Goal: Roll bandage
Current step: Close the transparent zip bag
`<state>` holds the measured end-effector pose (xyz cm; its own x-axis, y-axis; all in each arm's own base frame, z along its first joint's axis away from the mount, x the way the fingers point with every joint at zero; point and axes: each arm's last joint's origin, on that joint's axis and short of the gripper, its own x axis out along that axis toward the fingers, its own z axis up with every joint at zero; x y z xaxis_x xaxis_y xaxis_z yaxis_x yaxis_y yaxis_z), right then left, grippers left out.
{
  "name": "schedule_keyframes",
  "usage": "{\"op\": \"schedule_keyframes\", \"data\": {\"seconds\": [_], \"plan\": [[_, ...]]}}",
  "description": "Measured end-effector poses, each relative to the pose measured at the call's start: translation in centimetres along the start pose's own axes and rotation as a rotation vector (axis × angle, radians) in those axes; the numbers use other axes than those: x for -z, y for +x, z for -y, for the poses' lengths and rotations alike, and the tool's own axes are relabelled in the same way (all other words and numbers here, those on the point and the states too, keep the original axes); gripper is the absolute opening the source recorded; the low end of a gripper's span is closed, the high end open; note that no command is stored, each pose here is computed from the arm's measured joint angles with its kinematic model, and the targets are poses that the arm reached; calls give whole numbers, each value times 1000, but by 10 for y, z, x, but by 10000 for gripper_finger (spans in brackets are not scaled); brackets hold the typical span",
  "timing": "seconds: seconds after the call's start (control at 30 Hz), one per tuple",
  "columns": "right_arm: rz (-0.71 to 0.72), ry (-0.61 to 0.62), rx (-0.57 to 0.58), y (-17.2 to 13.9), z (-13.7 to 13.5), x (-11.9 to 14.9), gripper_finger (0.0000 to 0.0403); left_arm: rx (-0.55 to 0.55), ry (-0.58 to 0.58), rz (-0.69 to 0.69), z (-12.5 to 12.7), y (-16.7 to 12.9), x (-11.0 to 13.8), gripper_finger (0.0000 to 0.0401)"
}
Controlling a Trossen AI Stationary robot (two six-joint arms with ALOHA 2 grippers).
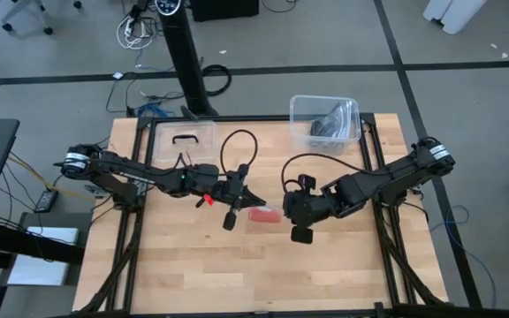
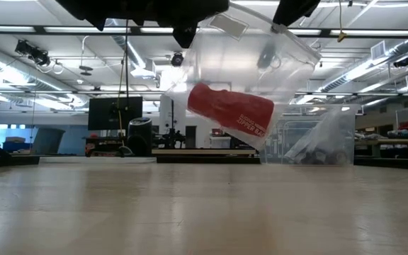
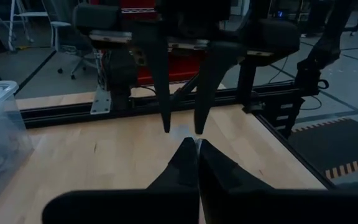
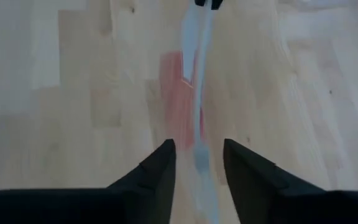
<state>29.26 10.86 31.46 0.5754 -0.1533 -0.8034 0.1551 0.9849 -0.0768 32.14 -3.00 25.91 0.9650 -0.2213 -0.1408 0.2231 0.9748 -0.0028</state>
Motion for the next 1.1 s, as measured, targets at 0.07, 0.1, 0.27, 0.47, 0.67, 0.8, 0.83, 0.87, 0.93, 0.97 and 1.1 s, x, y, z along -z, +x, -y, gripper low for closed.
{"op": "schedule_keyframes", "data": {"seconds": [0.07, 0.1, 0.27, 0.47, 0.67, 0.8, 0.83, 0.87, 0.93, 0.97, 1.1], "plan": [[-8, -14, -6, 2, 0, 0, 96, 0, 1, 5, 0, 0, -1, 0], [-11, -18, -7, 2, -1, 1, 80, 0, 1, 5, 0, 0, -1, 0], [-12, -34, -1, 2, -1, 1, 13, 0, 1, 4, 0, 0, 0, 0], [-38, -8, 28, 2, 2, 4, 22, -20, 2, 7, 0, -2, -2, 0], [-39, -13, 30, 0, -1, 5, 9, -43, 11, 14, 0, -8, -8, 0], [-75, -6, 30, 0, 0, 8, 14, -64, 21, 14, -1, -12, -11, 0], [-85, -6, 31, 0, 0, 9, 14, -65, 23, 13, -1, -12, -11, 0], [-90, -3, 28, 0, 0, 10, 14, -66, 25, 13, 0, -13, -12, 0], [-95, -3, 21, 0, 0, 10, 13, -66, 26, 20, 0, -13, -13, 0], [-97, -1, 18, 0, 0, 10, 13, -66, 26, 20, 0, -13, -13, 0], [-116, 9, 15, 0, 0, 12, 13, -66, 26, 19, 0, -13, -13, 0]]}}
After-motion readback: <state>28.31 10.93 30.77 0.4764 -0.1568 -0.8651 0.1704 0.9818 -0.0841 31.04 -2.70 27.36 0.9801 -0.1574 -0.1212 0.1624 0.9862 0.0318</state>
